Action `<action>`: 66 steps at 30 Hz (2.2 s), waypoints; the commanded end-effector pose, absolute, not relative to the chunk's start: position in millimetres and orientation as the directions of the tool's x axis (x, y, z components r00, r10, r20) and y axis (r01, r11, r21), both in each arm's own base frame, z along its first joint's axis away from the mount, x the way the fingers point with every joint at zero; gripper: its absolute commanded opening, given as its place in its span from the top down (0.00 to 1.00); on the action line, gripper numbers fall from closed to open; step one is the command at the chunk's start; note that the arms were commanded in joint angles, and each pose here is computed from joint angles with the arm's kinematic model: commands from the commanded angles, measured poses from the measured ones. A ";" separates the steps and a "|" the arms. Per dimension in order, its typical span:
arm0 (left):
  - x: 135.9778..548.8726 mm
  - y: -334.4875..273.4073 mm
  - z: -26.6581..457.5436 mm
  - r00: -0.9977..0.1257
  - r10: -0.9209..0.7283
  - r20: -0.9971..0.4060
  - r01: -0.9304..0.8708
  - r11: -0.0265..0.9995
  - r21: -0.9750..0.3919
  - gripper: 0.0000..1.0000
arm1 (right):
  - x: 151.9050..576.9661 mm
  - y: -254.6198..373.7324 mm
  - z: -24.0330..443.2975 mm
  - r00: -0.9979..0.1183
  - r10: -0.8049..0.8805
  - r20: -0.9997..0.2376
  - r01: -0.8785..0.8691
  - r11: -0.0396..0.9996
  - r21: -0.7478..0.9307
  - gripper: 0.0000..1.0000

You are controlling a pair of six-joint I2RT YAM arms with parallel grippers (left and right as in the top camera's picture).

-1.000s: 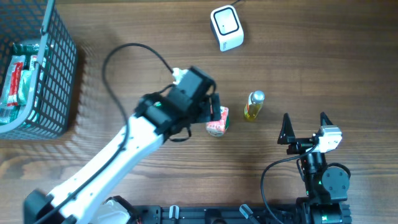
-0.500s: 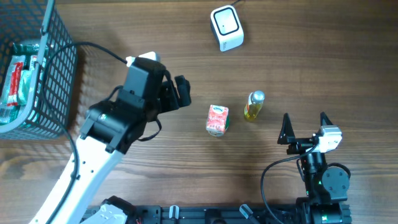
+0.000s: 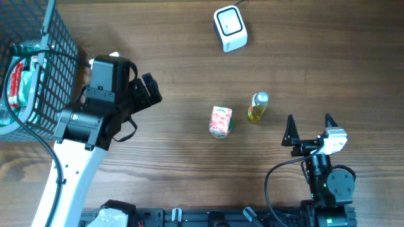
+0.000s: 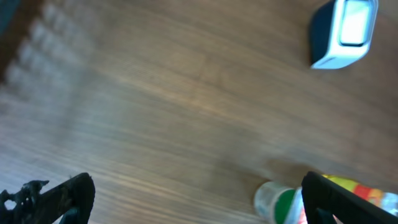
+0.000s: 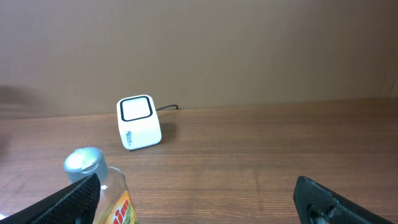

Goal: Scan the item barcode

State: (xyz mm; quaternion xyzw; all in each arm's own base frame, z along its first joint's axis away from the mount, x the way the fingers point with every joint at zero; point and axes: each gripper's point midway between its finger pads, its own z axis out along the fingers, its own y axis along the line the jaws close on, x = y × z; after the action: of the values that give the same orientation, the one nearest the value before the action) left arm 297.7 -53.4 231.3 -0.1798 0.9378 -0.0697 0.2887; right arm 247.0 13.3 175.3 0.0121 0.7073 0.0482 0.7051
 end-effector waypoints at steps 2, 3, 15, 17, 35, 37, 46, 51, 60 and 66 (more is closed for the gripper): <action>285.9 -36.2 203.0 -0.827 -0.355 -0.437 -0.353 0.931 -0.089 0.00 | 247.2 9.6 175.1 -0.003 0.085 -0.996 -0.032 0.996 0.085 0.00; 285.4 -36.3 189.5 -0.844 -0.351 -0.404 -0.357 0.932 -0.065 0.00 | 247.2 9.6 175.2 -0.002 0.085 -0.996 -0.032 0.996 0.085 0.00; 278.4 -122.8 52.1 -0.962 -0.272 0.008 -0.264 0.926 -0.270 0.58 | 247.2 9.6 175.2 -0.002 0.085 -0.996 -0.032 0.996 0.085 0.00; 274.1 -139.5 42.0 -0.973 -0.229 0.036 -0.230 0.931 -0.283 0.59 | 247.2 9.6 175.2 -0.002 0.085 -0.996 -0.032 0.996 0.085 0.00; 246.4 -239.8 39.9 -0.993 -0.115 0.006 -0.109 0.925 -0.364 0.72 | 247.2 9.6 175.1 -0.003 0.085 -0.996 -0.032 0.996 0.085 0.00; 245.8 -246.8 41.2 -0.995 -0.098 -0.009 -0.087 0.922 -0.377 0.73 | 247.2 9.6 175.1 -0.003 0.085 -0.996 -0.032 0.996 0.085 0.00; 243.9 -247.9 38.7 -0.994 -0.105 -0.038 -0.086 0.937 -0.338 0.76 | 247.2 9.6 175.1 -0.003 0.085 -0.996 -0.032 0.996 0.085 0.00; 243.2 -200.8 28.3 -0.987 -0.131 -0.098 -0.121 0.987 -0.106 0.77 | 247.2 9.6 175.2 -0.002 0.085 -0.996 -0.032 0.996 0.085 0.00; 250.5 -171.3 34.1 -0.981 -0.082 -0.177 -0.091 0.995 0.043 0.81 | 247.2 9.6 175.1 -0.003 0.085 -0.996 -0.032 0.996 0.085 0.00; 271.7 -160.6 78.3 -0.969 -0.064 -0.238 -0.076 0.996 0.042 0.79 | 247.2 9.6 175.1 -0.003 0.085 -0.996 -0.032 0.996 0.085 0.01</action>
State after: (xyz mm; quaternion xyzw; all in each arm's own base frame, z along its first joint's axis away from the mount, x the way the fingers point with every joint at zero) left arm 244.1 -166.9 39.1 -0.0363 0.9970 0.0294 0.0625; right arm 247.0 13.3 175.2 0.0121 0.7075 0.0481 0.7050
